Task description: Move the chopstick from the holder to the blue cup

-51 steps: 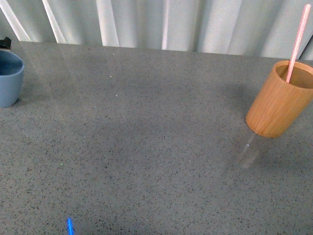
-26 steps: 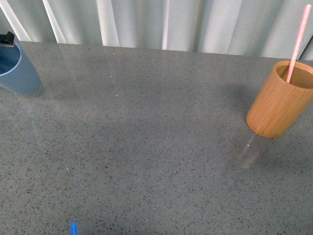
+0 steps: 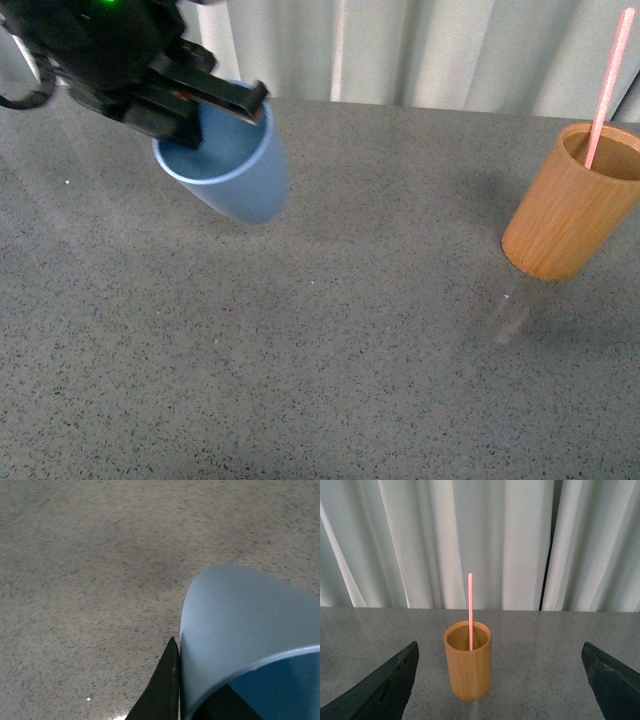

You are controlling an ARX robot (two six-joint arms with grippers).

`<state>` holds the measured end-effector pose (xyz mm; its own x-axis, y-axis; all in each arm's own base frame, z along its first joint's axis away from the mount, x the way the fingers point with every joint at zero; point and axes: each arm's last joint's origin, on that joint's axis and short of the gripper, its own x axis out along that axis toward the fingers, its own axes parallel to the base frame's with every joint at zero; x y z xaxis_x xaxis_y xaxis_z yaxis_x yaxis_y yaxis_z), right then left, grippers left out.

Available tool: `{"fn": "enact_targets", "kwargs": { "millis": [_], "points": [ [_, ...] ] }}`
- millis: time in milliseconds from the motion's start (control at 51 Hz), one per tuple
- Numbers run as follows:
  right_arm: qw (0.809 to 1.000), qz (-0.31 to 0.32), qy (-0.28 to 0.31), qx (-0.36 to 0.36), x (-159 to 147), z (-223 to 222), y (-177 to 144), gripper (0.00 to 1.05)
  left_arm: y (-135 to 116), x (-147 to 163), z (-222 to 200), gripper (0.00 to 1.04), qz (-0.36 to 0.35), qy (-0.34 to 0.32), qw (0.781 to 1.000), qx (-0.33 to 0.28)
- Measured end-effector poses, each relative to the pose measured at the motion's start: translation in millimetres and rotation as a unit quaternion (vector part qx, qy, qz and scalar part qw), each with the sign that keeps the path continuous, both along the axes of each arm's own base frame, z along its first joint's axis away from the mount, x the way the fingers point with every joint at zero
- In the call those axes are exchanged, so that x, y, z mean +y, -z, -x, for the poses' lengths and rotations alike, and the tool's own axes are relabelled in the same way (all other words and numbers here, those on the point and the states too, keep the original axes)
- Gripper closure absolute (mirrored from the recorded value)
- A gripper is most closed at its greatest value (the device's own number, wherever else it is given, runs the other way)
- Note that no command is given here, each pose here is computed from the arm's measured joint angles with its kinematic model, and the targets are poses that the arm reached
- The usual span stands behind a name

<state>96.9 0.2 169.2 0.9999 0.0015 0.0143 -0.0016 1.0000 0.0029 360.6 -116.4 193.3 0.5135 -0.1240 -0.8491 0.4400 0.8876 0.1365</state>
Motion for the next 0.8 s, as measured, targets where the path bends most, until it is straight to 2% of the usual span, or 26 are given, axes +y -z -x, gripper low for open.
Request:
{"fn": "enact_targets", "kwargs": {
  "millis": [98,196,451,803],
  "points": [
    [1.000,0.000,0.000,0.000,0,0,0,0.10,9,-27,3,1.01,-0.024,0.033,0.999,0.005],
    [1.000,0.000,0.000,0.000,0,0,0,0.10,16,-40,-7,1.01,-0.043,0.046,0.998,0.004],
    [1.000,0.000,0.000,0.000,0,0,0,0.10,39,-44,-30,1.01,-0.093,0.047,0.994,0.014],
    [1.000,0.000,0.000,0.000,0,0,0,0.10,46,-45,-37,1.01,-0.114,0.065,0.991,0.026]
  ]
}}
